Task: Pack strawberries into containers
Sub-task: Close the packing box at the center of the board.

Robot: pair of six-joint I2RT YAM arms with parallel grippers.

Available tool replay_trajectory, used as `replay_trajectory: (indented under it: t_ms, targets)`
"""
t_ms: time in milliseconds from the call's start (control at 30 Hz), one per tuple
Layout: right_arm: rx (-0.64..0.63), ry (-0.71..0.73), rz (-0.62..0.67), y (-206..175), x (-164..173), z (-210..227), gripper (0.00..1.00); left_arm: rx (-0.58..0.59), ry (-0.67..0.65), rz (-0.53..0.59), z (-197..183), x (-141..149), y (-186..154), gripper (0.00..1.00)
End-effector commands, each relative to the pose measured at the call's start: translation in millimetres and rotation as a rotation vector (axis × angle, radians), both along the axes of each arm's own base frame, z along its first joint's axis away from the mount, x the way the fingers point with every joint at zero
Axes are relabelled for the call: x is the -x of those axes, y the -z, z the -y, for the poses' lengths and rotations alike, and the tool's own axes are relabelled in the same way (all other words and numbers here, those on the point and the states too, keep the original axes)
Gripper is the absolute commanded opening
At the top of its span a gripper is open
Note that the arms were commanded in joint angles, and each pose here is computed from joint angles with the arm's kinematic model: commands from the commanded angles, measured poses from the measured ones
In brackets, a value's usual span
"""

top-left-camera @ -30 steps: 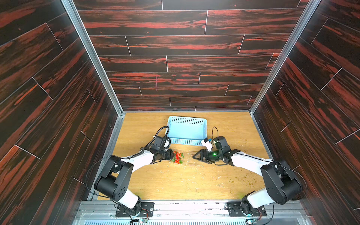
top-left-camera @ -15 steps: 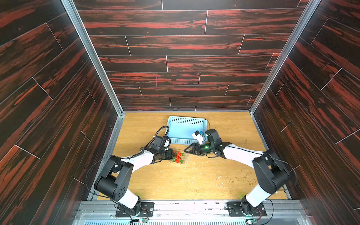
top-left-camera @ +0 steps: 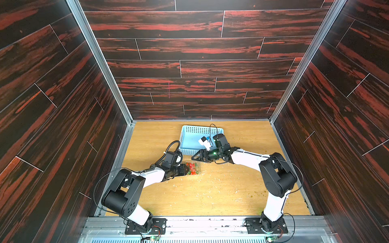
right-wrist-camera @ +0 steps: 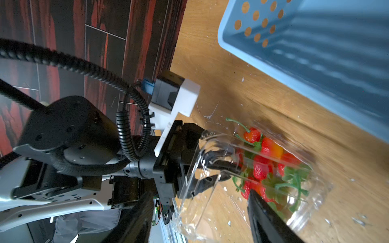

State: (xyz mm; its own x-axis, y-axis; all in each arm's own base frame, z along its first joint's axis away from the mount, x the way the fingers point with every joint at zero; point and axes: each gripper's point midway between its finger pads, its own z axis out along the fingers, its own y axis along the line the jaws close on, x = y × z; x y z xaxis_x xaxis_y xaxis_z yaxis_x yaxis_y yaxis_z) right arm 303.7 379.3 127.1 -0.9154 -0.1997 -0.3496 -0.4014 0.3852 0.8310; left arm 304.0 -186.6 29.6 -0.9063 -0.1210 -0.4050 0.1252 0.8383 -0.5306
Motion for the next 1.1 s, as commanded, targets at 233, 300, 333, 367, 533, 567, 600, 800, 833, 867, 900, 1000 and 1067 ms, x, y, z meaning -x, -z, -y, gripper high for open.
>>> replay_trajectory:
  t_ms: [233,300,333,367,533,567,600,800,833,867,900,1000,1067]
  targets:
    - [0.038,-0.066,-0.012,9.8,10.8,-15.6,0.71,0.060,-0.130,0.080,-35.2,-3.8,-33.3,0.43]
    - [0.046,-0.070,-0.019,13.4,13.5,-17.0,0.71,0.070,-0.177,0.080,-46.6,-1.5,-34.0,0.43]
    - [0.052,-0.073,-0.022,16.2,14.7,-17.8,0.71,0.075,-0.202,0.081,-52.5,-0.4,-34.7,0.43]
    - [0.055,-0.076,-0.027,18.4,15.9,-18.5,0.71,0.080,-0.214,0.082,-55.6,1.2,-35.9,0.43]
    - [0.088,-0.095,-0.037,30.4,21.7,-24.1,0.70,0.129,-0.231,0.104,-55.6,6.4,-53.7,0.45]
    - [0.096,-0.098,-0.037,32.3,22.4,-25.2,0.70,0.142,-0.230,0.105,-54.5,7.4,-56.6,0.45]
    - [0.102,-0.103,-0.038,34.2,23.2,-26.6,0.70,0.159,-0.225,0.104,-52.3,9.0,-59.2,0.45]
    - [0.121,-0.112,-0.058,46.0,26.8,-29.9,0.69,0.306,-0.183,0.068,-34.0,21.6,-57.6,0.47]
    - [0.121,-0.113,-0.059,46.7,27.4,-30.4,0.69,0.324,-0.183,0.062,-32.5,23.6,-55.2,0.48]
    - [0.122,-0.112,-0.058,46.9,27.4,-30.9,0.69,0.338,-0.179,0.056,-30.8,25.2,-53.1,0.48]
    - [0.123,-0.114,-0.060,47.5,27.8,-31.3,0.69,0.355,-0.175,0.051,-28.6,26.0,-52.0,0.48]
    - [0.126,-0.114,-0.061,47.9,27.5,-31.7,0.69,0.361,-0.156,0.032,-21.4,28.4,-44.6,0.49]
    - [0.126,-0.114,-0.061,47.8,27.7,-31.4,0.69,0.363,-0.147,0.020,-16.4,28.4,-38.5,0.49]
